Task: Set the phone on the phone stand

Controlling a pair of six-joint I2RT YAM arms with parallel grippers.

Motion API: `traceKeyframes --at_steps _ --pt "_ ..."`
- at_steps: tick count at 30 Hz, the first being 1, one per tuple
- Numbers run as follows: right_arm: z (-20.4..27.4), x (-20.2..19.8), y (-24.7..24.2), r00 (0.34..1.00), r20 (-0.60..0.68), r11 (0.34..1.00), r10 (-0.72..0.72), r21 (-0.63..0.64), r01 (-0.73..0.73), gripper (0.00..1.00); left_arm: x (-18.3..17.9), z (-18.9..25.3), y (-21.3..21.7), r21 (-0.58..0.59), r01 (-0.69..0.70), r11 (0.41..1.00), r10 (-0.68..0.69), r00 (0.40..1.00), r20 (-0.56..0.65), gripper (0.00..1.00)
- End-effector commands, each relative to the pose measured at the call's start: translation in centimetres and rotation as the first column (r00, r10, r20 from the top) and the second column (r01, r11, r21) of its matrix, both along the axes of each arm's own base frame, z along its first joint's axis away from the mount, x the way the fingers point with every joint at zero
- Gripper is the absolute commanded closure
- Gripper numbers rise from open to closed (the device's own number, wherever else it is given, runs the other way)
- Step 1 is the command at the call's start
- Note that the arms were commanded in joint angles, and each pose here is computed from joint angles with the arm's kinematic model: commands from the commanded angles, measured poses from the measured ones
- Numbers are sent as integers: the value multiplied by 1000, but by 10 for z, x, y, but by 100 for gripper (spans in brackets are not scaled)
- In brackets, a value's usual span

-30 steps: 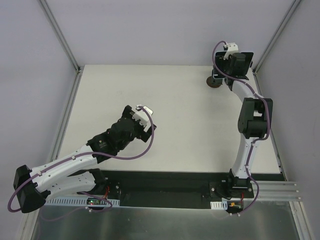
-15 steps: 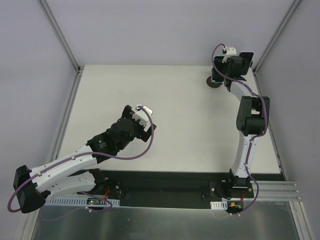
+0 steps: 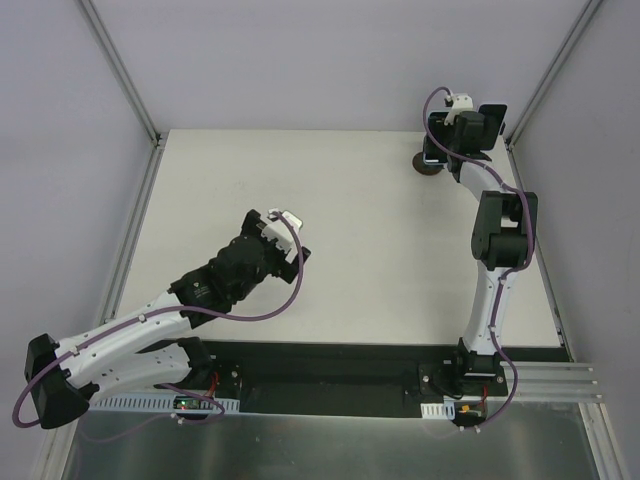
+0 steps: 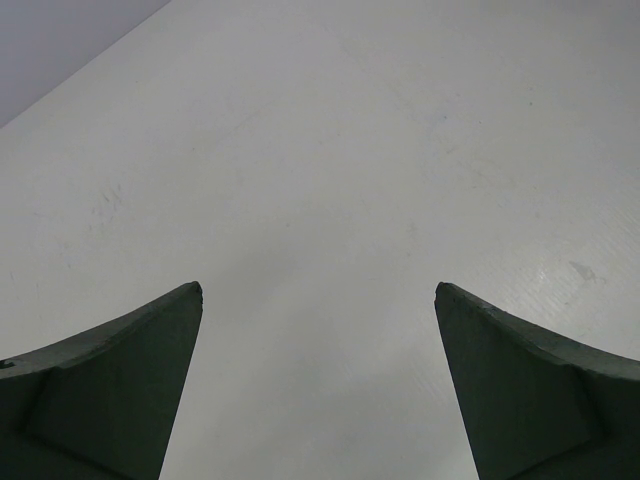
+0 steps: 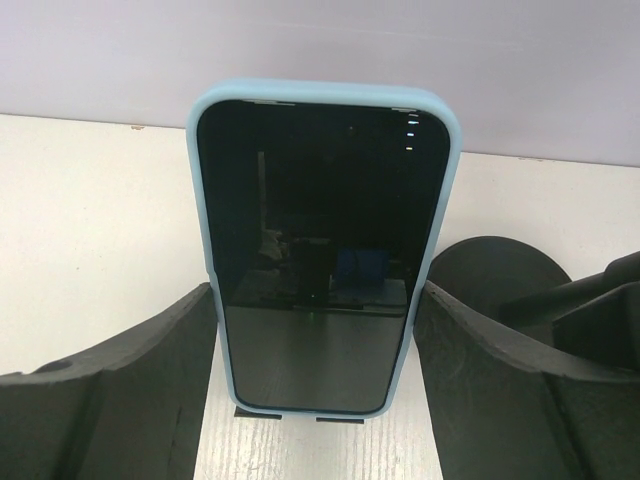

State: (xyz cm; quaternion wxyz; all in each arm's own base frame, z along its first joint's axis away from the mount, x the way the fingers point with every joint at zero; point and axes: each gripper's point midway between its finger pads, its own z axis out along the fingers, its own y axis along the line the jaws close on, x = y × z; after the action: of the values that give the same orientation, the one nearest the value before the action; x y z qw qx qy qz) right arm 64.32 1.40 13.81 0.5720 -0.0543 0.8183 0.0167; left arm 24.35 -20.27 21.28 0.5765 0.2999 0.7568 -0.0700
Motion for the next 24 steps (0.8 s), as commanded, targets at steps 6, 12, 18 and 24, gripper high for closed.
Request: traceKeyframes --at_steps 6,12,18,24 --pt "60 18 -3 987 162 1000 -14 -19 17 62 4 21 4 -45 -13 999 15 999 52 1" --pt "62 14 0 987 162 1000 -6 -27 11 48 3 22 3 -51 -9 999 11 999 53 1" --pt "64 12 2 986 165 1000 -3 -24 7 35 3 24 4 -53 -10 999 13 998 57 1" --pt "64 9 1 987 162 1000 -8 -27 13 19 2 23 4 -53 -8 999 11 998 56 1"
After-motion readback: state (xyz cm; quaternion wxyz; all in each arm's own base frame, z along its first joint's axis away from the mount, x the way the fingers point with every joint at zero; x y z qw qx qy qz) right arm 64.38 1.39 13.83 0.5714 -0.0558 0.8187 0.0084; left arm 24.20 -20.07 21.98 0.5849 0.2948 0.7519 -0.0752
